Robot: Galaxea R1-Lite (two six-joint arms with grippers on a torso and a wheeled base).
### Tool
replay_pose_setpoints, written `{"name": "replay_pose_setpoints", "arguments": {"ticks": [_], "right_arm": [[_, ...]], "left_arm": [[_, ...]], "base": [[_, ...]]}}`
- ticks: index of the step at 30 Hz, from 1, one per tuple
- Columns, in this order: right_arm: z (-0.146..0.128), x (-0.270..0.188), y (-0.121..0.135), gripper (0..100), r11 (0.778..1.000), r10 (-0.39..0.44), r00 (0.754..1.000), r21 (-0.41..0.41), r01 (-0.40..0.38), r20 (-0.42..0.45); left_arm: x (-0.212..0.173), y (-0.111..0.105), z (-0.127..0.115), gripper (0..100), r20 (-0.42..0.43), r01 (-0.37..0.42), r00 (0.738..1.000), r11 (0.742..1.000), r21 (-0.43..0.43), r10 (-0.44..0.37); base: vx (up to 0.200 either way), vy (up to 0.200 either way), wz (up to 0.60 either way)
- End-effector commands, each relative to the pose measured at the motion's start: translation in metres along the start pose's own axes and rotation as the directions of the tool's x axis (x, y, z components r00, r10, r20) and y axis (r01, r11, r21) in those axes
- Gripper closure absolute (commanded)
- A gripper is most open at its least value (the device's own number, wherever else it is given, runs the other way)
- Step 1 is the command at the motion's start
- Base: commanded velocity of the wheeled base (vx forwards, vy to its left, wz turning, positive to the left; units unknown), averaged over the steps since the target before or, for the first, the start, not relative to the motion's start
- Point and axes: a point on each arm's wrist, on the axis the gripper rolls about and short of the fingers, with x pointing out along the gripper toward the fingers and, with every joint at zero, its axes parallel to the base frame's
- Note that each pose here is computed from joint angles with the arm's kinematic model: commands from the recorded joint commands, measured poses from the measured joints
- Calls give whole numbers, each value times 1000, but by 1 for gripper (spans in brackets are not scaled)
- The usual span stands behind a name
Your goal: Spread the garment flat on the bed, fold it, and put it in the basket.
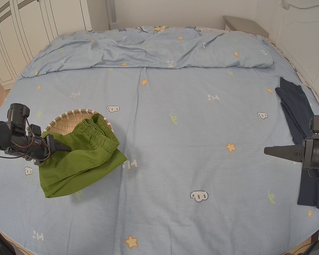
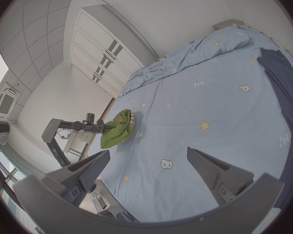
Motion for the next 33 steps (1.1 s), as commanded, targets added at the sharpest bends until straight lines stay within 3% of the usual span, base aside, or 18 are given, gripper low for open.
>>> {"name": "replay_pose_setpoints", "arguments": {"ticks": [1,9,12,14,15,16,19,22,27,33], "right_arm": [[0,0,0,0,1000,0,1000,1,0,-2],[2,-2,-1,0,1000,-9,1000,2,9,12],[4,-8,2,0,1000,-17,999,-11,18,41],[4,-8,2,0,1000,-17,999,-11,18,41],[1,-21,9,0,998,-44,995,-50,49,90],[-2,-29,14,0,996,-48,992,-69,56,114],[-15,-42,19,0,992,-47,989,-108,62,141],[-47,-57,16,0,977,-72,986,-189,101,153],[-103,-89,18,0,955,-111,959,-238,176,261],[-146,-114,27,0,943,-103,908,-252,219,405]], "left_arm": [[-6,-4,3,0,23,6,1000,1000,6,-6],[-48,-24,1,0,121,22,992,999,46,-28],[-82,-40,-6,0,181,30,982,996,88,-46],[-82,-40,-6,0,181,30,982,996,88,-46],[-105,-62,-18,0,227,27,972,988,150,-61],[-115,-72,-24,0,257,15,965,985,172,-60],[-134,-87,-43,0,315,-9,947,975,221,-63],[-166,-107,-84,0,378,1,917,951,309,-124],[-185,-87,-140,0,475,-114,879,945,307,-48],[-197,-45,-189,0,637,-242,768,951,191,68]], "base": [[0,0,0],[0,0,0],[0,0,0],[0,0,0],[0,0,0],[0,0,0],[0,0,0],[0,0,0],[0,0,0],[0,0,0]]}}
